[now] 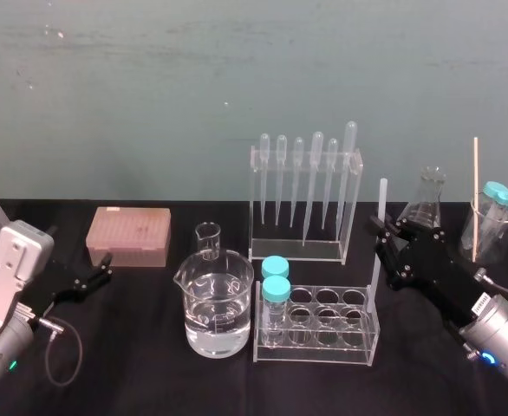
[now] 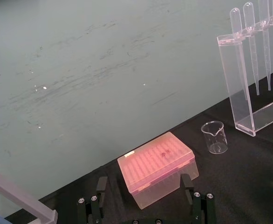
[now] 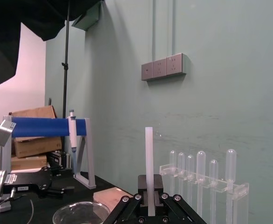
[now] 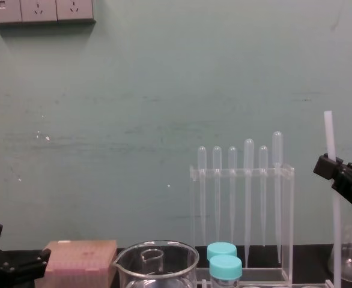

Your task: Pick up the stirring rod with one hand, then place it down.

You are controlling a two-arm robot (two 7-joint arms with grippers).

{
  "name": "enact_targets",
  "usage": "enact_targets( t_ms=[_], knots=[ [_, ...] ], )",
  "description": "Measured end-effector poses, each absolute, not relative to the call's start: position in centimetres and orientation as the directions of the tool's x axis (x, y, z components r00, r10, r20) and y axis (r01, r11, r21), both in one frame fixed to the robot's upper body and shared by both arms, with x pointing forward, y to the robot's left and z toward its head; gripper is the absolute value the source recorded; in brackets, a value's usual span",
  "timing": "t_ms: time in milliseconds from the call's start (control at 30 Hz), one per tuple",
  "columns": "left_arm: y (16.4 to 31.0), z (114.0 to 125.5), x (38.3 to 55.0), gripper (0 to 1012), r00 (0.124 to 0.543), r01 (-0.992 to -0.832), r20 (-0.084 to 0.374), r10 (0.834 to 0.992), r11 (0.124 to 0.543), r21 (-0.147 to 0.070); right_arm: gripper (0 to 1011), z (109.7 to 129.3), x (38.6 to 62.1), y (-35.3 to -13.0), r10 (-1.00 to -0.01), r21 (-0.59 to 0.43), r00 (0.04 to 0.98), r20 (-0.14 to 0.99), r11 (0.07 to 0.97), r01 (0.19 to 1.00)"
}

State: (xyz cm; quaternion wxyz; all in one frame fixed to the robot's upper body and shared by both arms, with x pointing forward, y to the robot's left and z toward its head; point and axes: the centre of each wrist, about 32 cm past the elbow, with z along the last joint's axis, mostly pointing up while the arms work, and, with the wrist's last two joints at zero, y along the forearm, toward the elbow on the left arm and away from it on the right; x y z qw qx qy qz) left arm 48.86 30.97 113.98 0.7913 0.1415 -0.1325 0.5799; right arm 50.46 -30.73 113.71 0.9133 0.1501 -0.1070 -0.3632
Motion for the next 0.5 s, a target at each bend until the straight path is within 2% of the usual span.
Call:
enact_targets(
  t_ms=[500],
  knots=[
    [30.96,113.98,48.86,1000,0.292,-0.955,0.374,0.880,0.287,0.070,74,113.71,50.46,-30.73,-0.695,0.352,0.714,0.087,0.692,0.631]
  ],
)
